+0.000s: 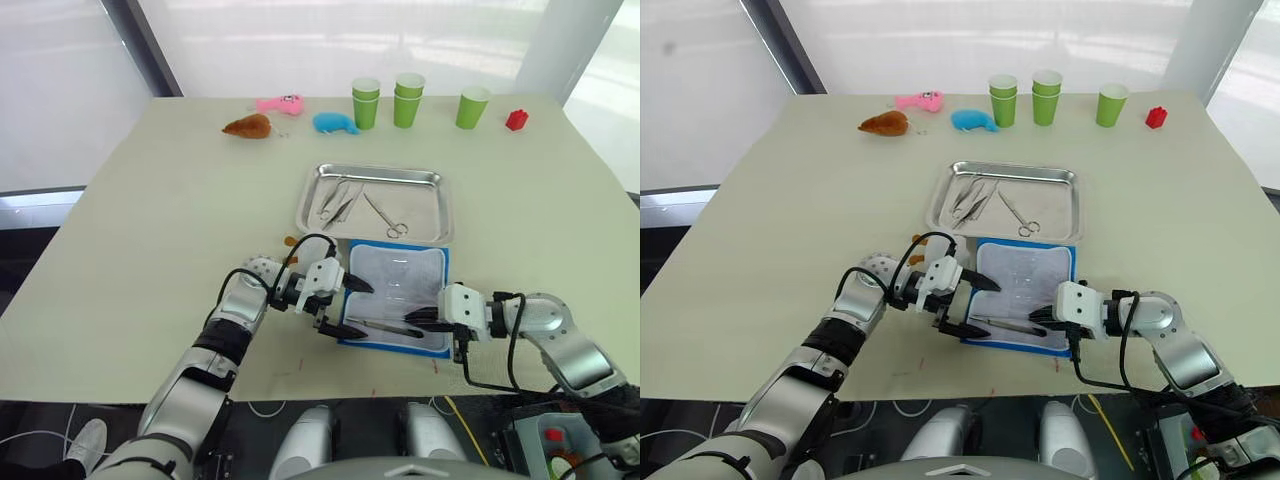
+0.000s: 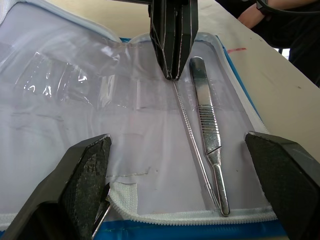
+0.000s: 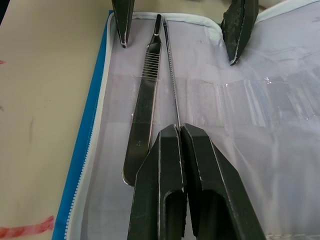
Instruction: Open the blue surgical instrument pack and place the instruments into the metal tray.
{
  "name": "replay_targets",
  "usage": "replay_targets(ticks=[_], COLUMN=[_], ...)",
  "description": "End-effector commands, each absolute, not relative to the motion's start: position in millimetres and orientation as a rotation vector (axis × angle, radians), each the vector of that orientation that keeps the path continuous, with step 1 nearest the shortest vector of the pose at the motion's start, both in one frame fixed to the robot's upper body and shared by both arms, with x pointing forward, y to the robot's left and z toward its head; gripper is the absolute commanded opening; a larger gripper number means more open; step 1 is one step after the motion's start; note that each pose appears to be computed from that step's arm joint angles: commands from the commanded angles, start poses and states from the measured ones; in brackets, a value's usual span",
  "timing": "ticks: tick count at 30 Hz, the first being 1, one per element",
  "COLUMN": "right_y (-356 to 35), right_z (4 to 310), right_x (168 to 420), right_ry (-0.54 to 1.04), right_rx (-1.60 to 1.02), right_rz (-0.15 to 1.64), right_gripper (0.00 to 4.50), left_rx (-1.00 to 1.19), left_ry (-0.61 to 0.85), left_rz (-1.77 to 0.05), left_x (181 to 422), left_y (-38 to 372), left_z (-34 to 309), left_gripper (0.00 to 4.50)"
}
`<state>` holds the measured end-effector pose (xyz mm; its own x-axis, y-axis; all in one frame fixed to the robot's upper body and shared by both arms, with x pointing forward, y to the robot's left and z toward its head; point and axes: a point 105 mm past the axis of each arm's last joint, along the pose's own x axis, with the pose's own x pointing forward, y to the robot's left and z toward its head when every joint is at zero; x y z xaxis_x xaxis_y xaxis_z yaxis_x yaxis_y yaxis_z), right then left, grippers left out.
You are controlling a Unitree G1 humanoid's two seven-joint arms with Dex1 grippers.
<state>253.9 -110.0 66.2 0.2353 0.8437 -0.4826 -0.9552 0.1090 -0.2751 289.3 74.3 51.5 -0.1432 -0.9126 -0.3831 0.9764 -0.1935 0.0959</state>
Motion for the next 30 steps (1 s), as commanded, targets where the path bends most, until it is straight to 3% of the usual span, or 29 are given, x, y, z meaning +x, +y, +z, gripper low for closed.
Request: replay_targets(ticks=[1, 30], right_y=[-105.8, -145.2], right_z=[82.2, 97.7], right_x=[253.3, 249.4], right_ry=[0.206, 0.289], right_rx=[-0.632, -0.752], right_rz=[1.352, 1.288], right_gripper=[0.03, 0.03], left_rx=[0.380, 0.387], left_ry=[0.428, 0.434], left_rz=[-1.775, -1.789], left_x=[264.7, 263.9], left_y=[85.6, 84.8], left_z=[9.4, 8.7], left_gripper=[4.50, 4.50])
